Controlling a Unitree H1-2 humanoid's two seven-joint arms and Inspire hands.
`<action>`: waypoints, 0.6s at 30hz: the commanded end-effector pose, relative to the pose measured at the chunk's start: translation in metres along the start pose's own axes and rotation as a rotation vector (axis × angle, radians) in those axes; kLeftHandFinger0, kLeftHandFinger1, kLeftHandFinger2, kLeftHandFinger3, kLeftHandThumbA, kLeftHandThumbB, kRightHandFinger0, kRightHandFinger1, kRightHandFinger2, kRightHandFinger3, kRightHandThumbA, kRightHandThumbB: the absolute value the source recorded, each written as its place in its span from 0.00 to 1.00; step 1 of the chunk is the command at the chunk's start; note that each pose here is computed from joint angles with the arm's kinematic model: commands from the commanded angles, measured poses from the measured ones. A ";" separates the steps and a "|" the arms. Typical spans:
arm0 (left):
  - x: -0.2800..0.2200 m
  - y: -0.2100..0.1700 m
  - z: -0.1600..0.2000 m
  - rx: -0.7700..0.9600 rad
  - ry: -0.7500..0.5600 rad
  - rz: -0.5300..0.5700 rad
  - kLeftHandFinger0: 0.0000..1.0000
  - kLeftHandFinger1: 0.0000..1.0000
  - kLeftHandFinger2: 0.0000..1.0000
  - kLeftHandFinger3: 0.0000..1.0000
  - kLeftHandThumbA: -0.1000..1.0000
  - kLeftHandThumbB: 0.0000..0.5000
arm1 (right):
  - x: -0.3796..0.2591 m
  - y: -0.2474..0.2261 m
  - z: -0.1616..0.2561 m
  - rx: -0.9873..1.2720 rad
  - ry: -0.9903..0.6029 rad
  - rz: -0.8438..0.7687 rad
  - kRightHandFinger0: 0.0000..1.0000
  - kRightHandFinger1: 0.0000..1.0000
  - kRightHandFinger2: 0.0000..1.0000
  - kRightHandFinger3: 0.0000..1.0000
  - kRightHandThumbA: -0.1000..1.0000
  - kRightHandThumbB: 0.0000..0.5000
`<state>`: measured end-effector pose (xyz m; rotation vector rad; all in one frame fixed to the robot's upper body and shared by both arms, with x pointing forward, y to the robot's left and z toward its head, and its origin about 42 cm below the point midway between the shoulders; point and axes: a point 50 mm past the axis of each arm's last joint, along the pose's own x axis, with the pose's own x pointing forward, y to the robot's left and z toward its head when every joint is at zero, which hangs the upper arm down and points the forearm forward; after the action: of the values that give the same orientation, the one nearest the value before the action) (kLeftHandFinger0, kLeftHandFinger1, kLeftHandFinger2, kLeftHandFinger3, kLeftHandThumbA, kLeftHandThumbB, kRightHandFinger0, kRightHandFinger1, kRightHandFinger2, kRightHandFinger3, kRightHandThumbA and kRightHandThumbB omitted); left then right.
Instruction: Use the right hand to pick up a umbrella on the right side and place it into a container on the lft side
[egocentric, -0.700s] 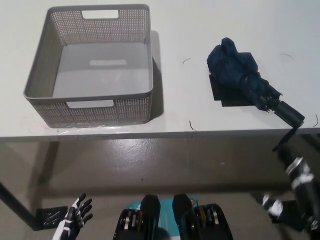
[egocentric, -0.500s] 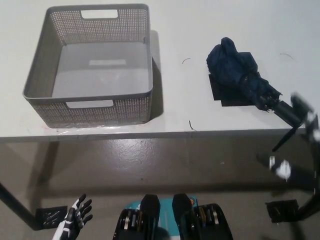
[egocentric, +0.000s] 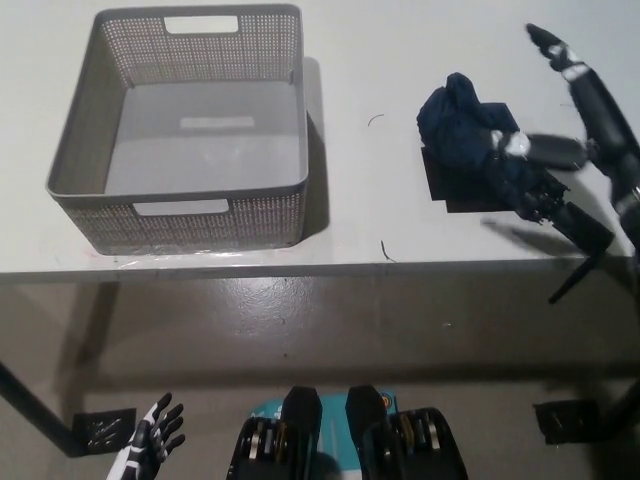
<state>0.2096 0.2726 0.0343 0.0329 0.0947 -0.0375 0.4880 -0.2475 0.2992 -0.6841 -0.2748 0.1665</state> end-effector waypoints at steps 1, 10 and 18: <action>-0.005 0.007 0.010 0.011 -0.088 -0.004 1.00 1.00 1.00 1.00 1.00 0.42 | 0.081 -0.035 0.013 -0.226 0.234 0.055 1.00 1.00 1.00 1.00 0.94 0.82; -0.007 0.007 0.013 0.007 -0.096 -0.002 1.00 1.00 1.00 1.00 1.00 0.45 | 0.106 -0.024 -0.012 -0.385 0.432 0.155 1.00 1.00 1.00 1.00 0.99 0.79; -0.005 0.007 0.016 0.016 -0.104 0.008 1.00 1.00 1.00 1.00 1.00 0.45 | 0.101 -0.016 -0.029 -0.489 0.521 0.206 1.00 1.00 1.00 1.00 0.94 0.92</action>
<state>0.2084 0.2728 0.0361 0.0333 0.0860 -0.0355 0.5727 -0.2639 0.2415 -1.0617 0.3715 0.1884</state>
